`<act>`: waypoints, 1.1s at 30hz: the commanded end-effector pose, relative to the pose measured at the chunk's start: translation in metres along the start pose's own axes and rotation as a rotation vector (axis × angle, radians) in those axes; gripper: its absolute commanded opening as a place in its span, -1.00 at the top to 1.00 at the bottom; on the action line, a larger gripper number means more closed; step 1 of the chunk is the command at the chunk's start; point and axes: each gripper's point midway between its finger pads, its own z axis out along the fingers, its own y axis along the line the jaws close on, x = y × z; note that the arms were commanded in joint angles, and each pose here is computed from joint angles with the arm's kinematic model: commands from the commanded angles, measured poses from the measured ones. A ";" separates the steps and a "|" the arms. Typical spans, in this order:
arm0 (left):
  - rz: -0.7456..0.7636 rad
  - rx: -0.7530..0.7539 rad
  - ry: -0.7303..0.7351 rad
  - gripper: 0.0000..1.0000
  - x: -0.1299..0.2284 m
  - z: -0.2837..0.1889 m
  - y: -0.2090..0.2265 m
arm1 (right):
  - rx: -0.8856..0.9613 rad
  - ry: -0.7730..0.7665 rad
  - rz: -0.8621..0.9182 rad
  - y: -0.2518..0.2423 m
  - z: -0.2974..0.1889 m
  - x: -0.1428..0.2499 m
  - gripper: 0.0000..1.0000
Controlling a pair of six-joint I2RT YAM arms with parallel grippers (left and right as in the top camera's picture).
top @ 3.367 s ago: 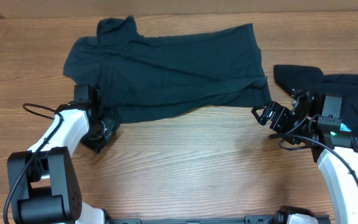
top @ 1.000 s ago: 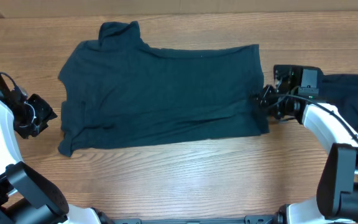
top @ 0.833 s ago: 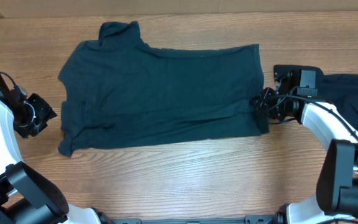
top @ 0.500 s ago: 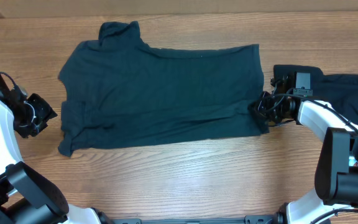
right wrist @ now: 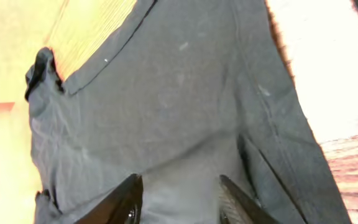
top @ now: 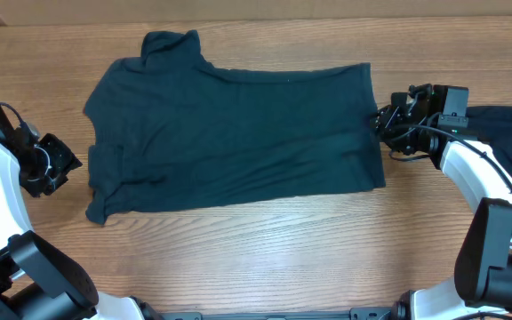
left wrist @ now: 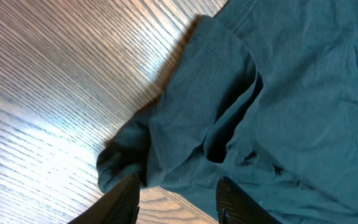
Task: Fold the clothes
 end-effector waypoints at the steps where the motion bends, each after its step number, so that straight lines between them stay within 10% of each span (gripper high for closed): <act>1: 0.062 0.026 -0.018 0.13 -0.001 -0.012 -0.006 | 0.011 -0.033 0.006 0.002 -0.010 -0.011 0.06; 7: 0.425 -0.127 -0.021 -0.04 0.017 0.003 -0.041 | -0.010 0.225 -0.026 0.010 -0.007 0.056 -0.01; 11: 0.409 -0.212 -0.012 -0.36 0.033 0.043 -0.043 | 0.015 0.291 -0.006 0.006 -0.010 0.074 -0.04; 15: 0.420 -0.145 0.028 0.10 0.032 0.072 -0.054 | 0.031 0.328 0.001 0.002 -0.013 0.083 -0.03; 18: 0.444 -0.134 0.144 -0.11 0.051 0.101 -0.054 | 0.036 0.333 0.005 0.001 -0.013 0.085 -0.04; 22: 0.460 -0.115 0.186 0.92 0.064 0.124 -0.068 | 0.035 0.332 0.004 0.001 -0.013 0.084 -0.03; 29: 0.467 0.115 0.044 0.86 0.031 0.102 -0.143 | 0.041 0.326 0.000 0.000 -0.013 0.083 -0.04; 33: 0.522 0.168 -0.024 0.46 0.029 0.102 -0.172 | 0.040 0.324 -0.001 0.000 -0.012 0.083 -0.04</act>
